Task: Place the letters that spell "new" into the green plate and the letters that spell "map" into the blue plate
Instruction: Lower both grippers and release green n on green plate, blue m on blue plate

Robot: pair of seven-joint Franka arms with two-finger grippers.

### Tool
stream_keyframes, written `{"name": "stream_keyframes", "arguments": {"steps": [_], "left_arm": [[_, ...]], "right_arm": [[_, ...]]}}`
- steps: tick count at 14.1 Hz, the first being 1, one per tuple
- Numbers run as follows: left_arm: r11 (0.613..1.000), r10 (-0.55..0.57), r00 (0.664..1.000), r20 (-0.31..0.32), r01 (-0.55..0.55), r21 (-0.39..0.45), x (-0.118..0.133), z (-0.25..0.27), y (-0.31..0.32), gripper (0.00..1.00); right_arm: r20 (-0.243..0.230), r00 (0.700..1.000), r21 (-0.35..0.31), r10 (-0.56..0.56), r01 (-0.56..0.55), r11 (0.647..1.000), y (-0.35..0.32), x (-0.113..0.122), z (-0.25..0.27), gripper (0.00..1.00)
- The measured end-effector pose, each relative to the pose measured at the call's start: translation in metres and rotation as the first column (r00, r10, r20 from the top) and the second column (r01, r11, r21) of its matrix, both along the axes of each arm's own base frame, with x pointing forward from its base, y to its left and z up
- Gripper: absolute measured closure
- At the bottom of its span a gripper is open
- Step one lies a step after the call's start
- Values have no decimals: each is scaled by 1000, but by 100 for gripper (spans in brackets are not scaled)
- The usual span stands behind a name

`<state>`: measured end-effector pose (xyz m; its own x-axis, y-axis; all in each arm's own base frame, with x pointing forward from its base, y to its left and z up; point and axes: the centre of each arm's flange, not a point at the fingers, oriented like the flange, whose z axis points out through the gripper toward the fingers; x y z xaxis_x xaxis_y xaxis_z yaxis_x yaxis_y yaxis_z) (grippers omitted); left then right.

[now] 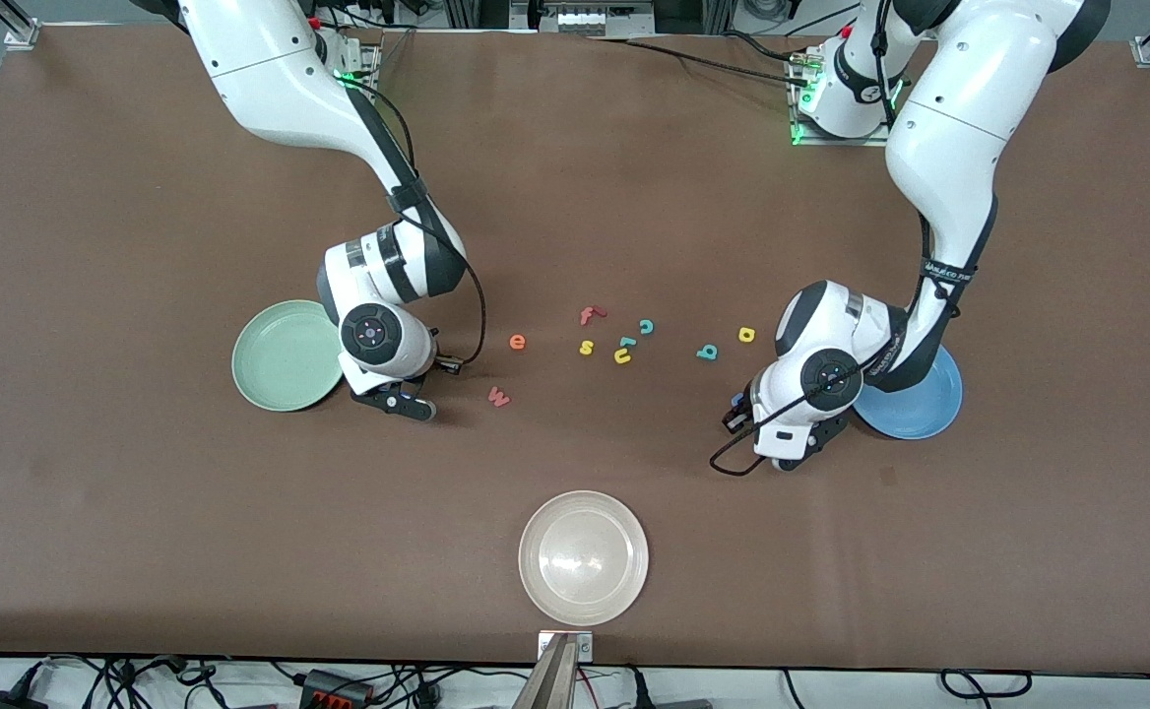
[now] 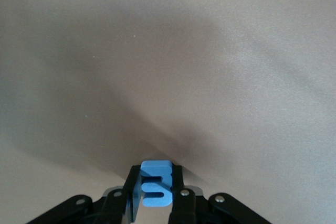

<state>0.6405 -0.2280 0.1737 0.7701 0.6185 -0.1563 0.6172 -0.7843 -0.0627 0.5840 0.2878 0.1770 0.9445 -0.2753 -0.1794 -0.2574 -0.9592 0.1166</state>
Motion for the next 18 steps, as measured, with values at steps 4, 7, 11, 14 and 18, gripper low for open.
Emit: {"name": "stream_keyframes", "arguments": {"steps": [4, 7, 11, 14, 18], "left_arm": [[995, -94, 994, -48, 95, 21, 4, 31, 19, 73], [973, -229, 971, -68, 230, 5, 15, 71, 75, 73], [921, -390, 913, -116, 384, -69, 15, 66, 162, 73], [882, -468, 876, -118, 455, -121, 6, 41, 200, 73], [867, -493, 866, -82, 482, -126, -8, 11, 199, 72]], "right_arm": [[26, 1000, 11, -3, 3, 1000, 1, 7, 14, 74], [44, 999, 29, -29, 27, 999, -25, 23, 69, 74], [-28, 1000, 68, 2, 0, 998, -130, 39, 123, 74], [-77, 997, 79, 10, -4, 997, -176, 31, 101, 74], [-79, 997, 73, 14, -8, 997, -183, 15, 59, 74]]}}
